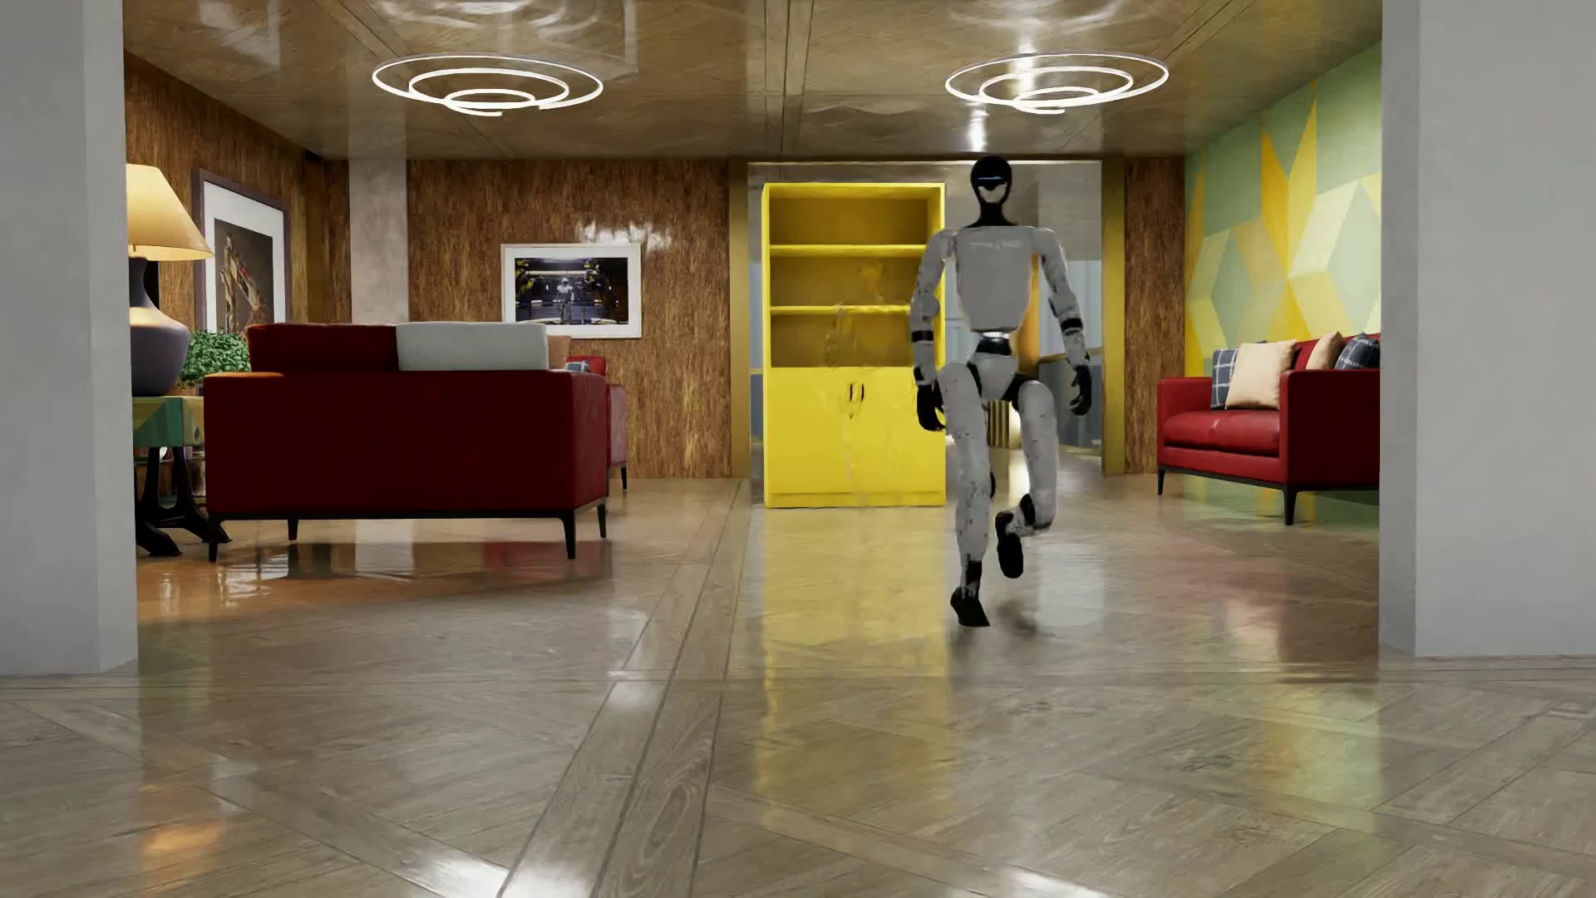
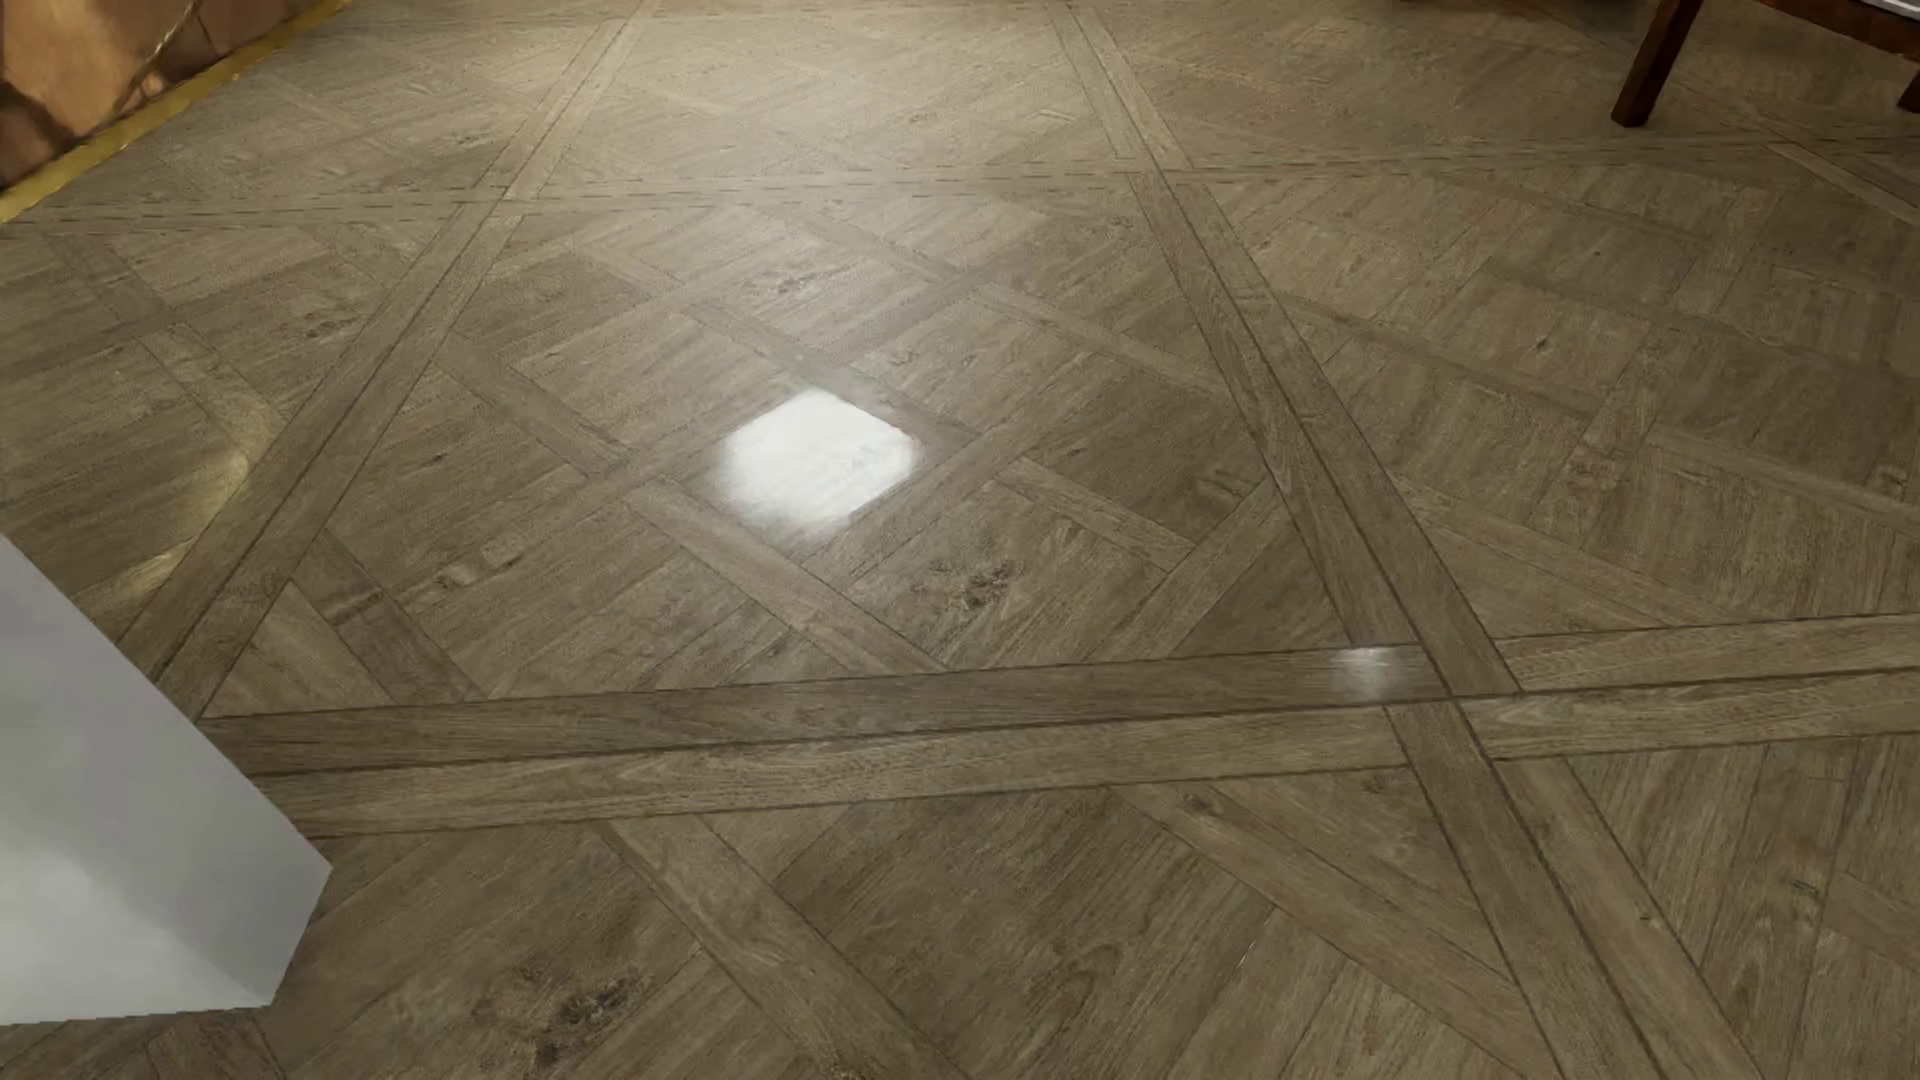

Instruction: Move towards the yellow shelves

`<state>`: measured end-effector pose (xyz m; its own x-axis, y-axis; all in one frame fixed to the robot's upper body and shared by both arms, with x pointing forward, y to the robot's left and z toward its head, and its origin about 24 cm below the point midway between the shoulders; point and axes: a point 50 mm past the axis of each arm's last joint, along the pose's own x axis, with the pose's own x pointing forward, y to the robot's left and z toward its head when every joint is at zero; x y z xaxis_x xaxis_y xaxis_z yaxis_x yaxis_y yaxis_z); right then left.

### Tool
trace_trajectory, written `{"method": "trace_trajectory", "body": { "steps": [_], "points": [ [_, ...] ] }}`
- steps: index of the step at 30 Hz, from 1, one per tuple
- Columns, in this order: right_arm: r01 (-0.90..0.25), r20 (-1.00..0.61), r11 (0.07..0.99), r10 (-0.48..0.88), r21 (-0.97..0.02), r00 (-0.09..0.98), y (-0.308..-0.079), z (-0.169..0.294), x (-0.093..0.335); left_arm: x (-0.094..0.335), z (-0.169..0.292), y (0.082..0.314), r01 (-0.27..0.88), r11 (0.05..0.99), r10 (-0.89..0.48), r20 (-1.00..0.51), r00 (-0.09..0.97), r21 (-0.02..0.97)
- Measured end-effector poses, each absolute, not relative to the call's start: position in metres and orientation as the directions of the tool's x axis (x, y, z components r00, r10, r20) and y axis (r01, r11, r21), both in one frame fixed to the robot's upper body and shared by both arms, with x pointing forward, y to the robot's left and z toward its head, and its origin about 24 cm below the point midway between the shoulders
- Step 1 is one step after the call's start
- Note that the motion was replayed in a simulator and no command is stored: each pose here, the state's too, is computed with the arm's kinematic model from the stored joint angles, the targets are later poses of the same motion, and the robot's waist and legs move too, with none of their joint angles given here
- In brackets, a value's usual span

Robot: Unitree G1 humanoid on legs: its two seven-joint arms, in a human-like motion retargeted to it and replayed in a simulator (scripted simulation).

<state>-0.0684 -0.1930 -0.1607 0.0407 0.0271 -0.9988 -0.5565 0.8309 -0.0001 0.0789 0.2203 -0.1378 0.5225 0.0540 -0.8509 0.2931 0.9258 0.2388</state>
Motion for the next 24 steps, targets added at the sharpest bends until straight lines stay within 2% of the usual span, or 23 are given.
{"method": "trace_trajectory", "body": {
  "steps": [2, 5, 8, 11, 14, 16, 18, 20, 22, 24],
  "points": [
    [-0.564, -0.989, 0.825, 0.043, -0.042, 0.138, -0.192, -0.163, -0.034, 0.038, -0.154, 0.213, 0.387, 0.903, 0.033, -0.928, 0.370, 0.187],
    [-0.504, -0.921, 0.852, 0.073, -0.143, 0.383, -0.192, -0.150, 0.035, -0.025, -0.160, 0.216, 0.429, 0.895, 0.051, -0.982, 0.182, 0.126],
    [-0.386, -0.784, 0.891, 0.059, -0.237, 0.618, -0.201, -0.120, 0.098, -0.068, -0.156, 0.213, 0.391, 0.916, 0.060, -0.995, 0.080, 0.086],
    [-0.325, -0.693, 0.902, 0.042, -0.283, 0.719, -0.208, -0.099, 0.129, -0.100, -0.149, 0.198, 0.385, 0.923, 0.020, -1.000, 0.013, 0.024],
    [-0.291, -0.756, 0.922, -0.001, -0.253, 0.655, -0.212, -0.113, 0.103, -0.109, -0.150, 0.190, 0.430, 0.903, -0.009, -1.000, -0.023, -0.018],
    [-0.317, -0.853, 0.925, -0.015, -0.209, 0.521, -0.209, -0.138, 0.072, -0.094, -0.155, 0.199, 0.448, 0.894, 0.017, -1.000, -0.008, 0.011],
    [-0.417, -0.926, 0.892, -0.005, -0.174, 0.377, -0.206, -0.155, 0.041, -0.059, -0.159, 0.203, 0.449, 0.892, 0.019, -0.996, 0.092, 0.058],
    [-0.462, -0.960, 0.873, -0.022, -0.154, 0.279, -0.211, -0.160, 0.014, -0.020, -0.156, 0.211, 0.435, 0.892, 0.025, -0.974, 0.225, 0.123],
    [-0.449, -0.973, 0.880, -0.059, -0.157, 0.225, -0.223, -0.158, -0.009, 0.015, -0.147, 0.229, 0.381, 0.902, 0.065, -0.935, 0.349, 0.205],
    [-0.440, -0.974, 0.881, -0.087, -0.172, 0.209, -0.234, -0.155, -0.018, 0.033, -0.136, 0.256, 0.274, 0.917, 0.156, -0.895, 0.417, 0.288]
  ]
}}
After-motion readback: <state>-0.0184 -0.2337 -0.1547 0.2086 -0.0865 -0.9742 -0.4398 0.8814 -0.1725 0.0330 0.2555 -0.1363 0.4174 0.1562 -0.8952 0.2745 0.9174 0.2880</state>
